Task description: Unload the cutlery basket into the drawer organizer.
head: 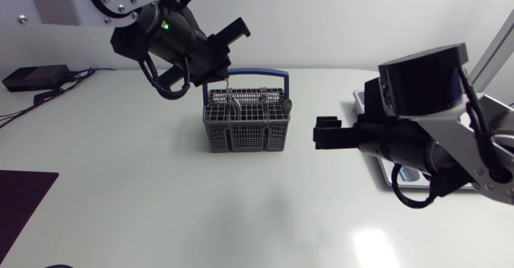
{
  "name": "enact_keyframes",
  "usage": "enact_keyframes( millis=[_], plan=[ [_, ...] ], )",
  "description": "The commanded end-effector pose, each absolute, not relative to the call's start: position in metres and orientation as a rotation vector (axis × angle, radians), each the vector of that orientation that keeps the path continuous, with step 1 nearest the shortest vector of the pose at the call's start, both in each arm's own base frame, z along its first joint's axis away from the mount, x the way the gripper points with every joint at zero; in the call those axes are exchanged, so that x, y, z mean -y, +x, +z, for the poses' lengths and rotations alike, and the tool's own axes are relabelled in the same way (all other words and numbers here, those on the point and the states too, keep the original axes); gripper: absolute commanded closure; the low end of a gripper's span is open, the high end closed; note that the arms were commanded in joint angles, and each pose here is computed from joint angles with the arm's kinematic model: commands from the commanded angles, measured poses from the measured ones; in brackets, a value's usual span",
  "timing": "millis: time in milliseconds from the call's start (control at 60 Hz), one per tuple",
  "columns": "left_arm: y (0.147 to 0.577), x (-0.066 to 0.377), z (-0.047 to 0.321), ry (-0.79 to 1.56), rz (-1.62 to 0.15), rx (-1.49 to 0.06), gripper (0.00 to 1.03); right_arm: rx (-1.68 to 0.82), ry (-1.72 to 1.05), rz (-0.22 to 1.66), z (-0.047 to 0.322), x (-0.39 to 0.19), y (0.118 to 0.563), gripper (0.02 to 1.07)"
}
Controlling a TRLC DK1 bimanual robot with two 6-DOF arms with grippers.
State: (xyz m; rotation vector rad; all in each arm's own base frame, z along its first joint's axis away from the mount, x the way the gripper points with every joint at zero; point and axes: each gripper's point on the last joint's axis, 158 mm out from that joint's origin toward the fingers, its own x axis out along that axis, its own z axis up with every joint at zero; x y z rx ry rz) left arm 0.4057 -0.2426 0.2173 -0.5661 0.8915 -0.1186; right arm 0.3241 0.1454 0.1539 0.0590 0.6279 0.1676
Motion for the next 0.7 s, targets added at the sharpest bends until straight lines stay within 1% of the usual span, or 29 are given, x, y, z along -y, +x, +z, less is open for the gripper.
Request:
enact_keyframes(
  millis=[0,83,217,283,417,517,683],
  plan=[
    [0.391,0.246,0.223,-0.605,-0.136,-0.900,0.99,-0.606,0.062,0.240,0.155,-0.154,0.313,0.07],
    [0.386,0.247,0.232,-0.613,-0.152,-0.885,0.99,-0.569,0.089,0.305,0.165,-0.163,0.308,0.07],
    [0.376,0.253,0.247,-0.637,-0.201,-0.875,0.99,-0.539,0.042,0.401,0.174,-0.178,0.299,0.09],
    [0.371,0.259,0.246,-0.648,-0.223,-0.890,0.99,-0.549,0.033,0.436,0.175,-0.183,0.295,0.09],
    [0.363,0.270,0.241,-0.659,-0.274,-0.927,0.99,-0.593,0.026,0.566,0.175,-0.198,0.283,0.09],
    [0.358,0.279,0.234,-0.693,-0.305,-0.981,0.99,-0.595,0.014,0.655,0.178,-0.204,0.279,0.09],
    [0.349,0.292,0.222,-0.728,-0.341,-1.067,0.99,-0.591,-0.089,0.719,0.177,-0.209,0.276,0.09]
  ],
)
